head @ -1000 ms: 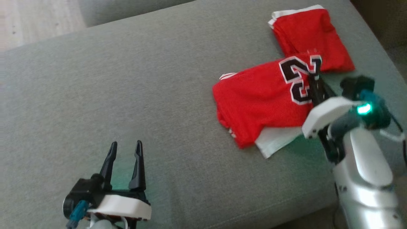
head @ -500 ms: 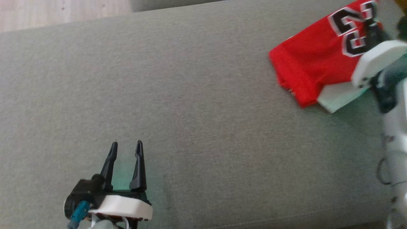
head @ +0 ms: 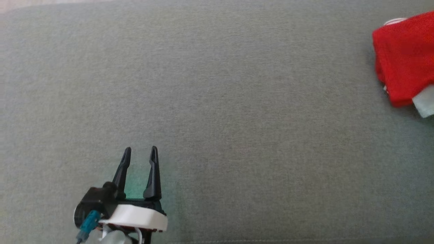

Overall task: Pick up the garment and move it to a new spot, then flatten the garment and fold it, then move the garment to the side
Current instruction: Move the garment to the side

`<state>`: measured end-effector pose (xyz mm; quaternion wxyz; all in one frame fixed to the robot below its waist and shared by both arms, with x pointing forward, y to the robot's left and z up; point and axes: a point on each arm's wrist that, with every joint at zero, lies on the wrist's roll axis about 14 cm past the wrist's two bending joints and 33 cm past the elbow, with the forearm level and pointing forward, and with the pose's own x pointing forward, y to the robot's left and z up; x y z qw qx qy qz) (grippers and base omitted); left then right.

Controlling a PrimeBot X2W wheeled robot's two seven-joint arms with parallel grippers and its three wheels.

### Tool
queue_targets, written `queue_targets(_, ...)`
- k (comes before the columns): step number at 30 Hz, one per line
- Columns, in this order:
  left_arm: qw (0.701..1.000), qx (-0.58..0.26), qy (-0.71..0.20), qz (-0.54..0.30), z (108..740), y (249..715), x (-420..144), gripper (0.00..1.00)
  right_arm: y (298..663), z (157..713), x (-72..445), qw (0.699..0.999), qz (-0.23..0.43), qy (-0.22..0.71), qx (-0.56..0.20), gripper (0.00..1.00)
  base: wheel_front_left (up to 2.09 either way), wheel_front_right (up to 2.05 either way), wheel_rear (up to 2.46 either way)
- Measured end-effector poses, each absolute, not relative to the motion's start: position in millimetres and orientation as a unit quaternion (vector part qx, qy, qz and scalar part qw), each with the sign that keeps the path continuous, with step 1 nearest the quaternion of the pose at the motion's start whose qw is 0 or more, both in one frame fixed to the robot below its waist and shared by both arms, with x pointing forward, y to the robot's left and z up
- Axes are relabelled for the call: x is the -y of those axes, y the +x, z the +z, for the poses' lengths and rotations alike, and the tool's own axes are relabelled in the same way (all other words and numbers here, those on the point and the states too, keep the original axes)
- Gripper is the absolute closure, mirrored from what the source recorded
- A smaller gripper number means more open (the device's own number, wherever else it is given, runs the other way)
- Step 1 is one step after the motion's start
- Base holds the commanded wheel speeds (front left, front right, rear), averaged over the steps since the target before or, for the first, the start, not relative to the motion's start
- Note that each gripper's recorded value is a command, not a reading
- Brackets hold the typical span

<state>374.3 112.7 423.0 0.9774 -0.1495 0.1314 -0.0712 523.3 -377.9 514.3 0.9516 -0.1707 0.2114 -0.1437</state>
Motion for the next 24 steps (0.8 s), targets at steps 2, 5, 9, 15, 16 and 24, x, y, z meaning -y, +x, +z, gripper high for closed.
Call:
queue_targets(2, 0.978, -0.133, -0.149, -0.066, 422, 373, -115, 0.00, 523, 517, 386, 0.950, -0.159, -0.172, -0.206, 0.00, 0.00, 0.00, 0.00)
queue_targets(5, 0.978, -0.132, -0.148, -0.062, 423, 371, -118, 0.00, 519, 513, 389, 0.951, -0.172, -0.161, -0.201, 0.00, 0.00, 0.00, 0.00)
queue_targets(9, 0.979, -0.127, -0.147, -0.063, 426, 371, -118, 0.00, 514, 499, 377, 0.953, -0.164, -0.149, -0.207, 0.00, 0.00, 0.00, 0.00)
queue_targets(15, 0.980, -0.112, -0.144, -0.074, 437, 370, -114, 0.00, 515, 506, 338, 0.967, -0.126, -0.135, -0.177, 0.00, 0.00, 0.00, 0.00)
queue_targets(16, 0.980, -0.109, -0.146, -0.075, 439, 370, -113, 0.00, 515, 511, 332, 0.970, -0.119, -0.134, -0.166, 0.00, 0.00, 0.00, 0.00)
queue_targets(24, 0.983, -0.086, -0.147, -0.066, 457, 354, -120, 0.00, 507, 565, 272, 0.989, -0.047, -0.128, -0.056, 0.00, 0.00, 0.00, 0.00)
